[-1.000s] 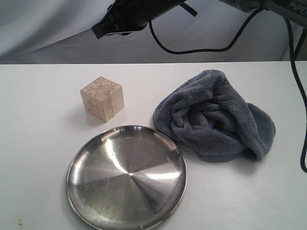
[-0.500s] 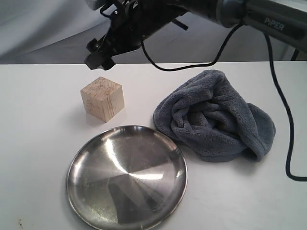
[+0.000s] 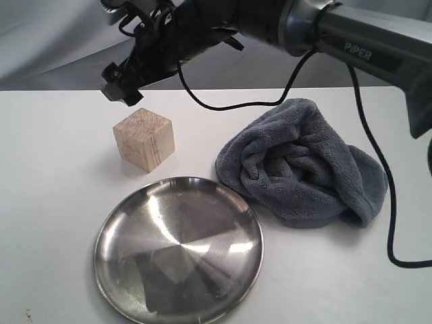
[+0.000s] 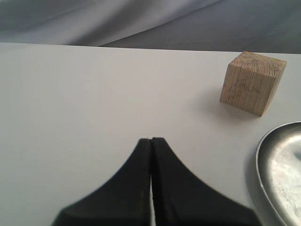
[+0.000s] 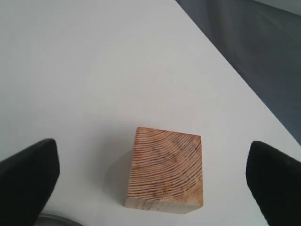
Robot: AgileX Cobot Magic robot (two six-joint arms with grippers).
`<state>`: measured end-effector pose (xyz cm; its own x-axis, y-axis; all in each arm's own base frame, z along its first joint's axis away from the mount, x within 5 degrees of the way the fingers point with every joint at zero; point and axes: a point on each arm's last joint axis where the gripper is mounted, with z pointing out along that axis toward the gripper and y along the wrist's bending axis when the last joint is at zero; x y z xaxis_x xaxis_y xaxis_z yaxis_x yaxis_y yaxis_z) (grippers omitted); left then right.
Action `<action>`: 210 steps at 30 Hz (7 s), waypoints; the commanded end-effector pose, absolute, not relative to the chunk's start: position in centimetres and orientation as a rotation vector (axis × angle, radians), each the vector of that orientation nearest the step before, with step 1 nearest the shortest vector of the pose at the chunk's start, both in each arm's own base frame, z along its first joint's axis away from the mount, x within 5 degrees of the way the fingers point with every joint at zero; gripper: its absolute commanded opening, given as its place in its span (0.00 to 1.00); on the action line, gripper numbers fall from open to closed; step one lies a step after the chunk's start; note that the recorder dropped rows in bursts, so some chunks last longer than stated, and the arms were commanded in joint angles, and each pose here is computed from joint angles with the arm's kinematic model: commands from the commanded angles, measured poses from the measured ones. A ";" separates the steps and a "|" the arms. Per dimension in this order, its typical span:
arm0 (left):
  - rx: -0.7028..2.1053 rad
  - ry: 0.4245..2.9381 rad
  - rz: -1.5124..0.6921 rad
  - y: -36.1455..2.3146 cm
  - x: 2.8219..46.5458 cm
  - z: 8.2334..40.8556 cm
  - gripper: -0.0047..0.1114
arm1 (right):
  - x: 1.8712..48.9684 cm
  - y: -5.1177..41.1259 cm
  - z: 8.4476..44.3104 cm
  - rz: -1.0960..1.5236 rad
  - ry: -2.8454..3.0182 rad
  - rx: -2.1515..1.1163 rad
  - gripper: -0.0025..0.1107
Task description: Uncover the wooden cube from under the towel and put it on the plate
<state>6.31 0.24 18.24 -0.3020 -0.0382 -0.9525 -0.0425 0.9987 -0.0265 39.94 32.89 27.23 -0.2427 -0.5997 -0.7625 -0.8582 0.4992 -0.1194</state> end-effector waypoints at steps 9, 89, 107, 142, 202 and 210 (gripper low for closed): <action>-0.055 1.869 0.001 0.2 6.3 18.2 0.05 | 41.8 33.8 21.8 0.355 1.979 -1.203 0.95; -0.055 1.869 0.001 0.2 6.3 18.2 0.05 | 38.2 32.7 26.8 0.513 2.074 -1.347 0.02; -0.055 1.869 0.001 0.2 6.3 18.2 0.05 | 34.3 30.4 31.9 0.569 2.123 -1.518 0.02; -0.055 1.869 0.001 0.2 6.3 18.2 0.05 | 30.3 31.9 20.8 0.442 2.171 -1.714 0.02; -0.055 1.869 0.001 0.2 6.3 18.2 0.05 | 28.2 28.4 24.3 0.246 2.177 -1.708 0.95; -0.055 1.869 0.001 0.2 6.3 18.2 0.05 | 26.4 25.6 31.2 0.121 2.019 -1.678 0.95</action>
